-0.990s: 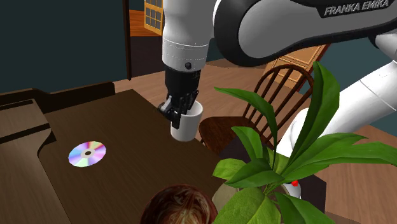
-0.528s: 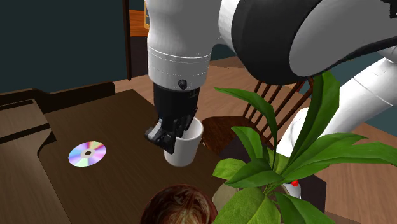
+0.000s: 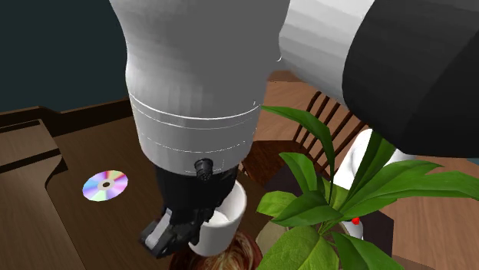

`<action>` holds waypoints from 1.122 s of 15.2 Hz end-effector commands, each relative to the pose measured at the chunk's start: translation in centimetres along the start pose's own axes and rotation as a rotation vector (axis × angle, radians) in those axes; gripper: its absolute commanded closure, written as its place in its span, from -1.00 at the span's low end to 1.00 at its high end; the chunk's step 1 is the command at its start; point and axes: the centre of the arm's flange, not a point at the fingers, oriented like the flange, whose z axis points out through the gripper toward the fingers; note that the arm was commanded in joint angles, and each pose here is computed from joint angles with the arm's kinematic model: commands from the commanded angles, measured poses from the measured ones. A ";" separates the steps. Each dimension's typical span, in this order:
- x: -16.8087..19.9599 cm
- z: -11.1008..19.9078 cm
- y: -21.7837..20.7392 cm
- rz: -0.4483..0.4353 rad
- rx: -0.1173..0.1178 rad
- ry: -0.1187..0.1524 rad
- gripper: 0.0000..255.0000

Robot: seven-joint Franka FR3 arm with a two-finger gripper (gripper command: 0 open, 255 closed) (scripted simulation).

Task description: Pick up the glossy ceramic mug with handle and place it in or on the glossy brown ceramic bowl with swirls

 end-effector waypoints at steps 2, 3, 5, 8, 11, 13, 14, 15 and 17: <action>-2.3 -0.6 -3.2 0.004 0.001 0.001 1.00; -2.8 -0.8 -4.1 0.004 0.001 0.001 1.00; -2.8 0.3 -4.2 0.004 0.001 0.001 1.00; -2.7 1.9 -4.3 0.004 0.001 0.001 1.00; -2.7 3.5 -4.4 0.004 0.001 0.001 1.00; -2.7 4.5 -4.4 0.004 0.001 0.001 1.00; -2.7 5.0 -4.5 0.004 0.001 0.001 1.00; -2.7 5.6 -4.5 0.004 0.001 0.001 1.00; -2.6 6.6 -4.6 0.004 0.001 0.001 1.00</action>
